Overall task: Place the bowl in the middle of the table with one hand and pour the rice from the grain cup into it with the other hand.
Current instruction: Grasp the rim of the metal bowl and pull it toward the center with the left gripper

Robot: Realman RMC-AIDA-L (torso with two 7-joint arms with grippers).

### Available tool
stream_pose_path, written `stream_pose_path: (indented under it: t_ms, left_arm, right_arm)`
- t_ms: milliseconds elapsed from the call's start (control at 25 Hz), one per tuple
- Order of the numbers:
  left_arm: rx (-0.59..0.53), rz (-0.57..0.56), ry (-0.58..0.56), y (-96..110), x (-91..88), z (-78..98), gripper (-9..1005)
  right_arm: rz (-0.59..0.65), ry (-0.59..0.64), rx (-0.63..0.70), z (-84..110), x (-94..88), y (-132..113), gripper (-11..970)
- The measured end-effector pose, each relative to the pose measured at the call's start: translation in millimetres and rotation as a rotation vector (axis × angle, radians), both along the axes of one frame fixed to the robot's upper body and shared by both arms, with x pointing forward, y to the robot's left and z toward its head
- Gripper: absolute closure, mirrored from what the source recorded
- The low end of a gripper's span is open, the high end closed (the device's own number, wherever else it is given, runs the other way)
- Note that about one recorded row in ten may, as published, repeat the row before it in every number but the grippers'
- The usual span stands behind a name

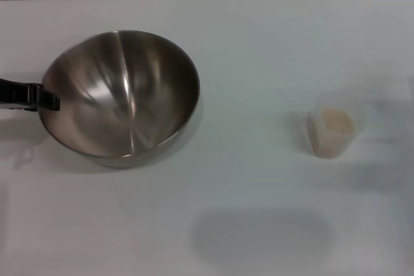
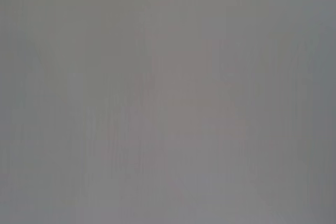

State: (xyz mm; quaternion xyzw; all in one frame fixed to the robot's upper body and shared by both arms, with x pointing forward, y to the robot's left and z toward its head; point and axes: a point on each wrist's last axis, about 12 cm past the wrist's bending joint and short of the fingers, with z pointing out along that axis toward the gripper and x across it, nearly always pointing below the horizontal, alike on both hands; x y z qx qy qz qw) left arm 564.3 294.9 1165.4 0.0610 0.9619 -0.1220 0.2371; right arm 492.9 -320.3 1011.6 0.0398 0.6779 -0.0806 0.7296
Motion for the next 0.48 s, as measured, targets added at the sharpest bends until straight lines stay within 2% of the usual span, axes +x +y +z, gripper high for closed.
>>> stream_pose_path:
  t_ms: [240,320,480]
  left_arm:
    - [0.005,-0.009,0.01,-1.0,1.3,-1.8,638]
    - [0.006,-0.009,0.01,-0.9,1.4,-1.8,830]
    - [0.007,-0.008,0.008,-0.7,1.5,-1.7,863]
  right_arm:
    - [-0.001,-0.002,0.001,0.2,0.2,0.0,287]
    - [-0.001,-0.002,0.001,0.3,0.2,0.1,287]
    - [0.001,-0.002,0.001,0.4,0.4,0.4,286]
